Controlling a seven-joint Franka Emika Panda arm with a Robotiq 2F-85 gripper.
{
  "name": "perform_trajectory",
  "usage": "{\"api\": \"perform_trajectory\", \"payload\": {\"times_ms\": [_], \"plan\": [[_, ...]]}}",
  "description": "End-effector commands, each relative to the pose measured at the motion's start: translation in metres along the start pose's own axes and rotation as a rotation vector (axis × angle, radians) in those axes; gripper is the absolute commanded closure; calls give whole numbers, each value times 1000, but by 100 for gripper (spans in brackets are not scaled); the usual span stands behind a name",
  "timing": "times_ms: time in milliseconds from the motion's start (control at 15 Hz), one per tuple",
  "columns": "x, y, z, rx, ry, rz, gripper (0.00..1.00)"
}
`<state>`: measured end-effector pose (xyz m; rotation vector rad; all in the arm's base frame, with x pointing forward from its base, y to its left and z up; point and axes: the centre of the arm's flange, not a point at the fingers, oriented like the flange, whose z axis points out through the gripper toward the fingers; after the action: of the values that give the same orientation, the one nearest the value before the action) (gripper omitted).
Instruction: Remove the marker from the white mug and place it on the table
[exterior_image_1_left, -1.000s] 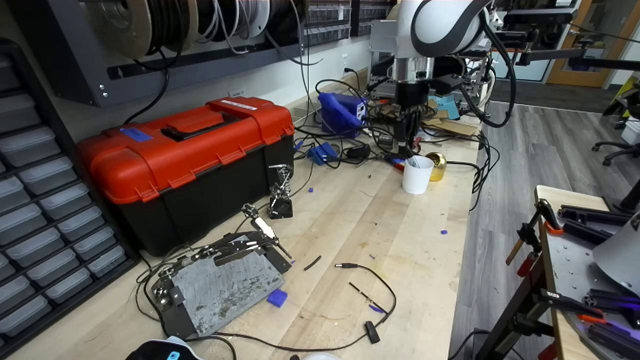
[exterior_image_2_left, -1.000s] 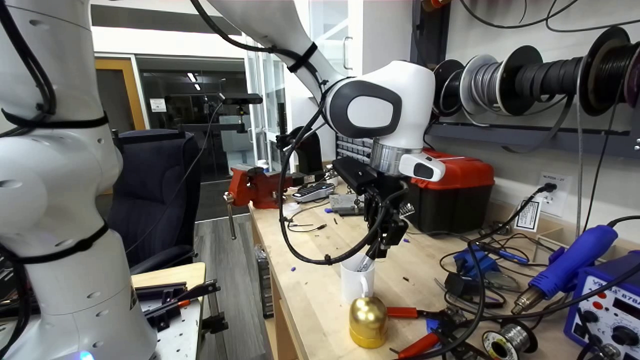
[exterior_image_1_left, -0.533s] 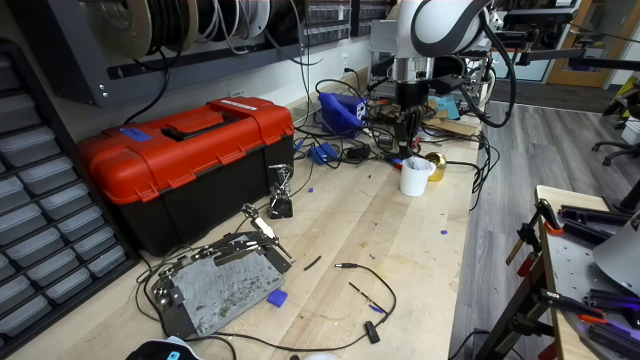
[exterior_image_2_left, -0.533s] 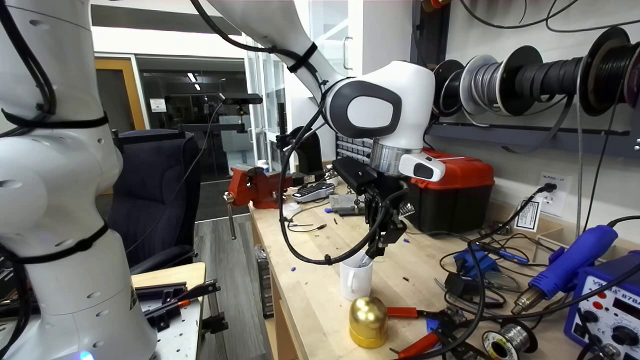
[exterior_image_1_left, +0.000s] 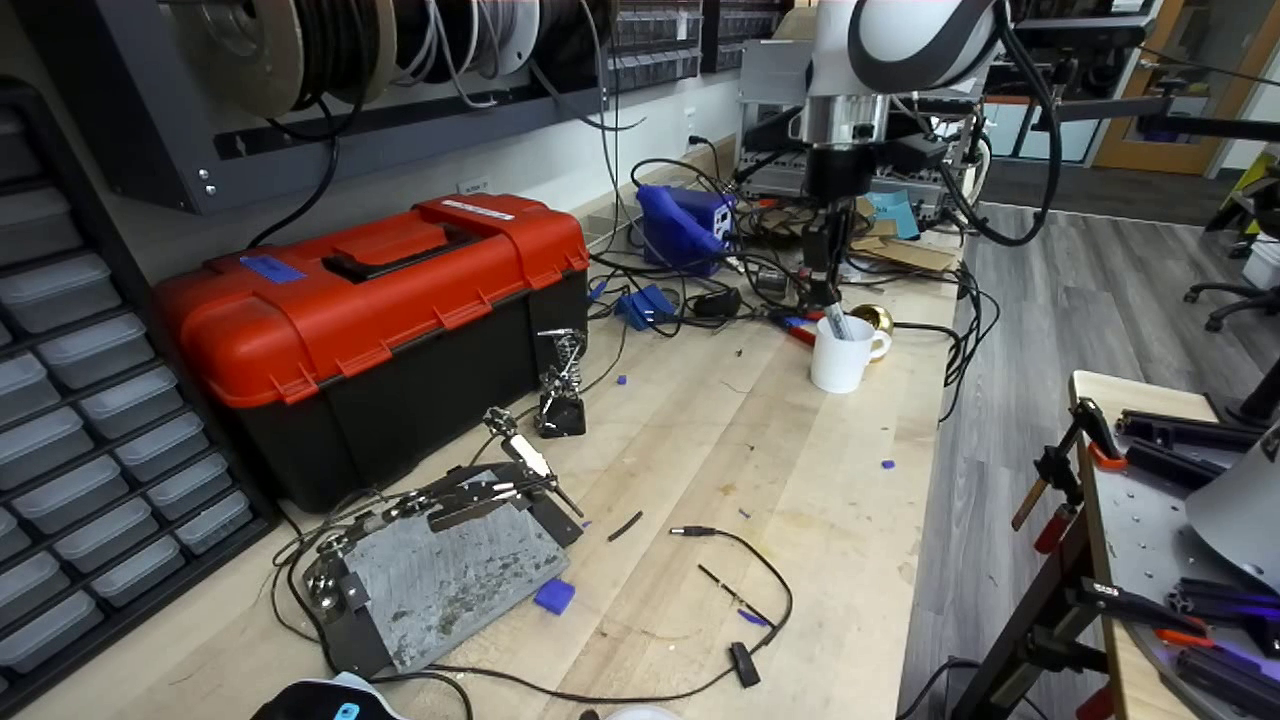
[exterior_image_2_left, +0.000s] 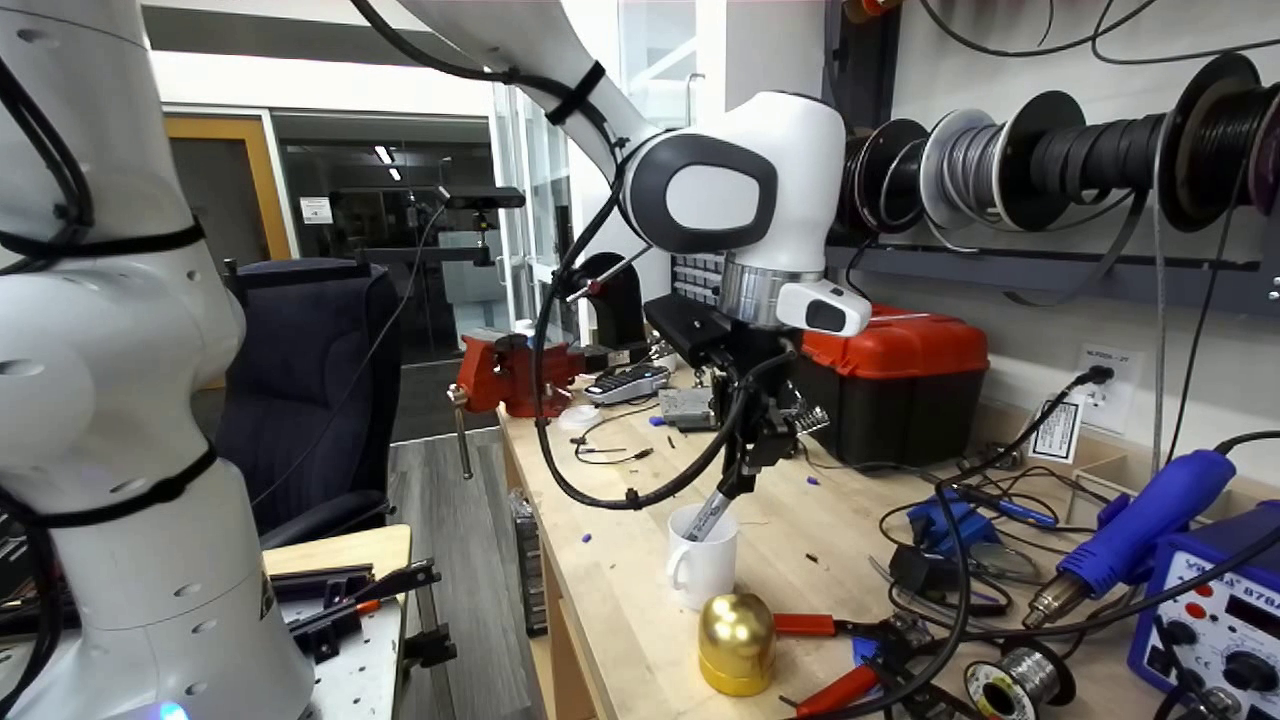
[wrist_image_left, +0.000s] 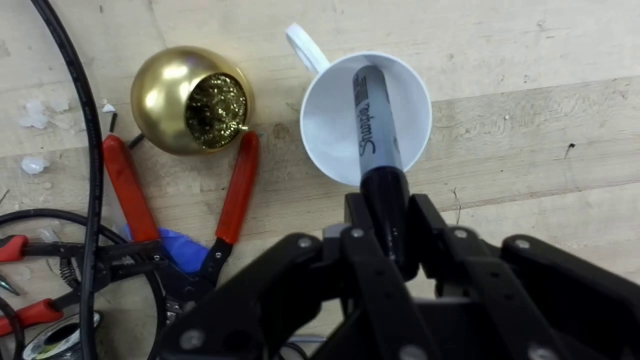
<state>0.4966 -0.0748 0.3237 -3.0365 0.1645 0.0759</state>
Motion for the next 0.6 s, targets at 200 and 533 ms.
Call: {"api": "perform_trajectory", "payload": {"times_ms": [200,533], "plan": [[-40,-19,-51,-17,92,-6,96],[-51,-41,-90,-47,153,-26,96]]}}
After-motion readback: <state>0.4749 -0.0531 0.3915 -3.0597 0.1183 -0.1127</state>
